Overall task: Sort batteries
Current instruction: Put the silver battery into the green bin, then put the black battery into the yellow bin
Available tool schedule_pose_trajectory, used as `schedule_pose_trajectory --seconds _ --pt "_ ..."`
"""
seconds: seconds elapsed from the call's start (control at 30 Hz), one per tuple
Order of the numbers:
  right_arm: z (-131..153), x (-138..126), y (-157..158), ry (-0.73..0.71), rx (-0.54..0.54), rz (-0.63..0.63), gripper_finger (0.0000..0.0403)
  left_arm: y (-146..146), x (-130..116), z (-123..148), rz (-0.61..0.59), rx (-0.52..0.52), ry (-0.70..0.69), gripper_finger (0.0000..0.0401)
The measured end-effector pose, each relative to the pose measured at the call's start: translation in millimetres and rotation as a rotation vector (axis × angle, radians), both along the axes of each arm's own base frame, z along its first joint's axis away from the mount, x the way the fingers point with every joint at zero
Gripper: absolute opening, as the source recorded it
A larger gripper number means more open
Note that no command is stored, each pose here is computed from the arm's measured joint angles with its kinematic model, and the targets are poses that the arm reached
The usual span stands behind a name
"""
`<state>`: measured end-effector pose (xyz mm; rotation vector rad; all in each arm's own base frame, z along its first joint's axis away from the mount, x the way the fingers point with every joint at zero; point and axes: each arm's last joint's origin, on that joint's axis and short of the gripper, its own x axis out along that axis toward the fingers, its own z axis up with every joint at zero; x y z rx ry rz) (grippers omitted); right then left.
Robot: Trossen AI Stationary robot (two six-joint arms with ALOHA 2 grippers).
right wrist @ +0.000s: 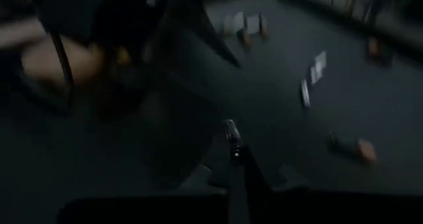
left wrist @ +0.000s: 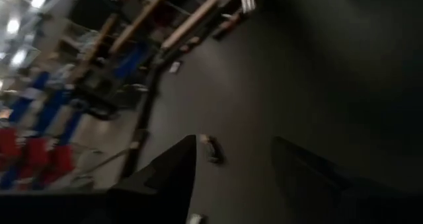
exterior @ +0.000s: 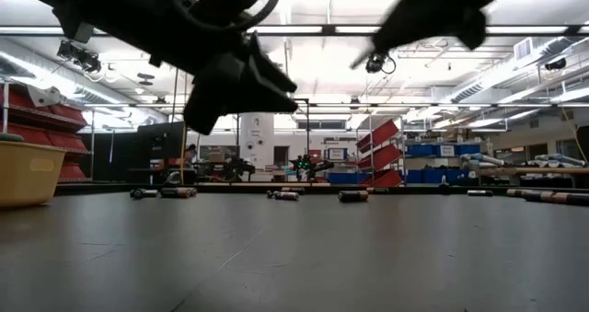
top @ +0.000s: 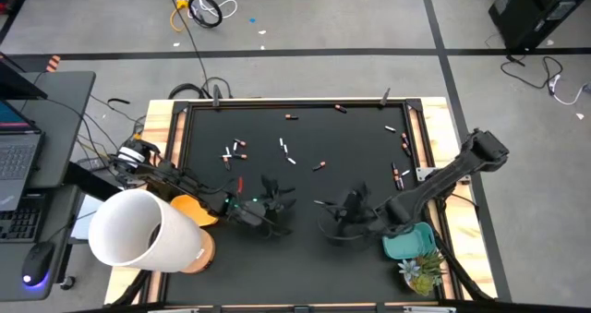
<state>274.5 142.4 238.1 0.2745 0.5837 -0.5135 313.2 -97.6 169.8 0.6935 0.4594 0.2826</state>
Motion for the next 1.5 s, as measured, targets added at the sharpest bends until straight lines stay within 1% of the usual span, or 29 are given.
schedule_pose_trajectory --seconds 0.1,0.2,0.3,0.4,0.5,0.57,0.63,0.77,0.9,0.97,1.07,1.13,1.23,1.37,1.5 --pt "16 -14 1 0.203 0.116 0.011 0.0012 -2 0 -2 -0.043 -0.068 0.005 0.0197" --pt "27 -27 6 0.427 0.201 0.083 0.0012 -3 0 -2 -0.087 -0.128 0.006 0.0192" --pt "38 -40 9 0.564 0.305 0.084 0.0012 -2 1 -4 -0.117 -0.172 0.027 0.0190" --pt "50 -53 8 0.650 0.427 0.035 0.0012 -1 1 -6 -0.127 -0.214 0.070 0.0187" --pt "53 -68 7 0.768 0.535 -0.064 0.0012 0 2 -6 -0.126 -0.223 0.073 0.0184" --pt "53 -76 8 0.855 0.589 -0.141 0.0012 0 2 -6 -0.122 -0.234 0.068 0.0181" --pt "52 -83 10 0.918 0.614 -0.200 0.0012 1 2 -6 -0.115 -0.255 0.063 0.0177" --pt "36 -91 14 0.972 0.611 -0.238 0.0020 5 4 -7 -0.123 -0.304 0.076 0.0172" --pt "12 -100 12 1.001 0.541 -0.287 0.0042 14 6 -7 -0.112 -0.334 0.072 0.0172" --pt "0 -102 13 1.008 0.557 -0.285 0.0058 19 8 -7 -0.091 -0.342 0.067 0.0172" --pt "-14 -101 15 0.993 0.593 -0.248 0.0085 27 9 -8 -0.066 -0.338 0.074 0.0168" --pt "-23 -98 16 0.974 0.626 -0.209 0.0103 34 10 -9 -0.052 -0.320 0.089 0.0158" --pt "-32 -96 13 1.009 0.672 -0.172 0.0124 46 12 -9 -0.042 -0.323 0.086 0.0133" --pt "-39 -96 6 1.027 0.666 -0.168 0.0141 65 15 -9 -0.037 -0.353 0.082 0.0099" --pt "-38 -92 -1 1.044 0.662 -0.135 0.0146 76 18 -7 -0.012 -0.380 0.051 0.0084"
